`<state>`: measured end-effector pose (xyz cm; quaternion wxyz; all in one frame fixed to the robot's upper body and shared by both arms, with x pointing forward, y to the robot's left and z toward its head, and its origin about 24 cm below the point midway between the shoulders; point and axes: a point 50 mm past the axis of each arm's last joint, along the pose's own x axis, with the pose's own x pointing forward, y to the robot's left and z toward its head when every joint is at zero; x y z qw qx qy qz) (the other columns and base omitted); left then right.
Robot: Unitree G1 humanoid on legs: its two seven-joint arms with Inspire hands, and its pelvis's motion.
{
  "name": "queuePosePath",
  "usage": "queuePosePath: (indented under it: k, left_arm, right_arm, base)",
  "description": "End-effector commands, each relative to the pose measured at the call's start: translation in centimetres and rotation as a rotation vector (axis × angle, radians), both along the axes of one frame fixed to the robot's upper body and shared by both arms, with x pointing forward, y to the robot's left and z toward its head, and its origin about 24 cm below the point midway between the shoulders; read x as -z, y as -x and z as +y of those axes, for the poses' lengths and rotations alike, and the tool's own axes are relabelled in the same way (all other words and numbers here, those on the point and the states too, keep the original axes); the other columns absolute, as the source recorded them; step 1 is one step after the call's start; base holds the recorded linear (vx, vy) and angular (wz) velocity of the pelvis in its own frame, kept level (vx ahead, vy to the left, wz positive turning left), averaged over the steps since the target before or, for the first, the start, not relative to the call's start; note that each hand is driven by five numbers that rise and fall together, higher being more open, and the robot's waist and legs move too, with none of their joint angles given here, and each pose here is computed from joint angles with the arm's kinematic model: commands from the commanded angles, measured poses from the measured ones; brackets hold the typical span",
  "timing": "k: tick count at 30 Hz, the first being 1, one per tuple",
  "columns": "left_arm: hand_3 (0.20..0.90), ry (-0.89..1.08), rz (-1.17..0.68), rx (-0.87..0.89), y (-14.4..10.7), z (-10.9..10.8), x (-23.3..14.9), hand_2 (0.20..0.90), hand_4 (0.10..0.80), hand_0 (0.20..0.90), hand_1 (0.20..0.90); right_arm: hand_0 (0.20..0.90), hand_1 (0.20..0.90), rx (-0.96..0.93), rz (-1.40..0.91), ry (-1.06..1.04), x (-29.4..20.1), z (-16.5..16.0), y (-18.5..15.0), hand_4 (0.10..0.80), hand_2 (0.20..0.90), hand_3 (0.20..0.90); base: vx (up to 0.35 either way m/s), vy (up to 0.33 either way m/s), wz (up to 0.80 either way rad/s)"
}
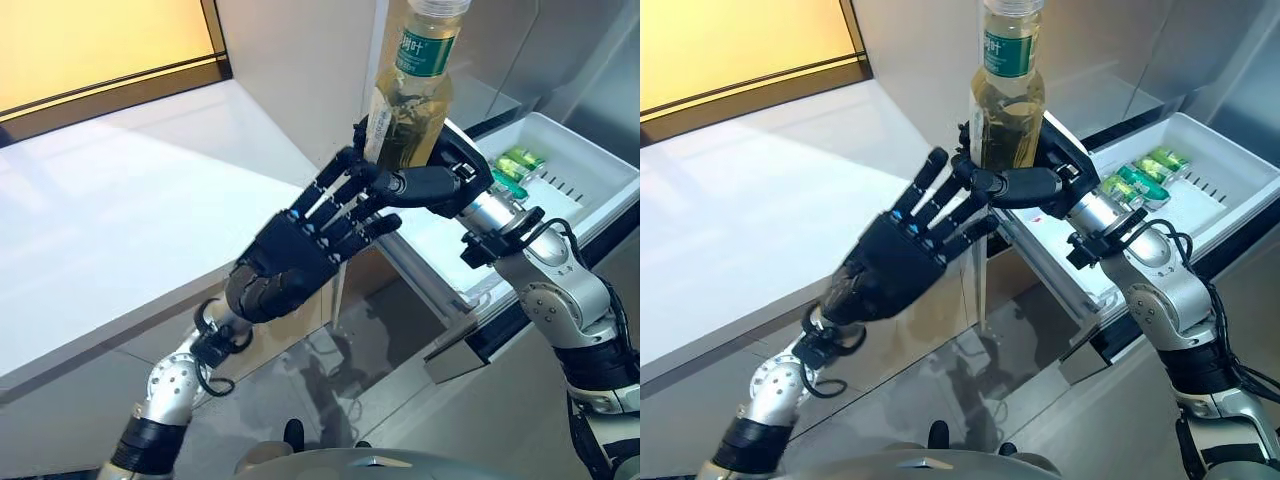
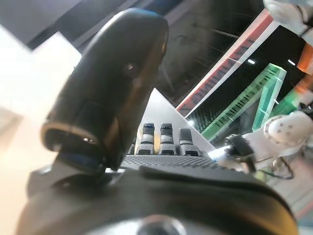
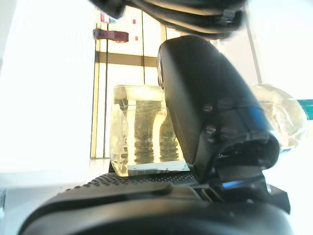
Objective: Put drinks into fridge and close the fridge
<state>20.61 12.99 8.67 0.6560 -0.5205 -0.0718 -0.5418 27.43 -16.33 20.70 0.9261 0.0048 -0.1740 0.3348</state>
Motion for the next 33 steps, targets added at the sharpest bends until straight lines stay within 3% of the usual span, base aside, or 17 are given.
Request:
queuePosePath:
  k: [1,9,17,26,33]
  left_arm:
    - [0.900,0.158,0.034,0.081,1.2,0.2,1.6,0.900,0.800,0.900,0.900]
    - [0.900,0.091,0.297,0.074,4.5,0.7,8.9,0.900,0.800,0.900,0.900]
    - [0.900,-0.187,0.631,-0.103,7.3,2.1,15.6,0.900,0.800,0.900,0.900]
    - [0.900,-0.897,0.804,-0.425,7.7,6.2,19.4,0.900,0.800,0.900,0.900]
    - [0.900,-1.246,0.834,-0.545,8.9,8.0,21.6,0.900,0.800,0.900,0.900]
  right_arm:
    - [0.300,0.300,-0.040,-0.415,-0.231,-7.5,-1.6,3.2,0.100,0.300,0.200]
    - [0.300,0.300,-0.011,-0.384,-0.232,-6.4,-4.3,4.3,0.100,0.300,0.200]
    - [0.300,0.300,0.014,-0.312,-0.185,-4.7,-6.3,5.8,0.100,0.300,0.200]
    - [0.300,0.300,0.343,-0.277,-0.072,-3.4,-10.5,6.0,0.100,0.300,0.200]
    - [0.300,0.300,0.507,-0.325,0.178,-4.1,-11.5,4.6,0.100,0.300,0.200]
  base:
    - [-0.032,0.010,-0.02]
    - [-0.028,0.008,-0.04]
    - [-0.015,0.004,-0.14]
    - [0.012,0.011,-0.11]
    - [0.059,-0.008,-0.09]
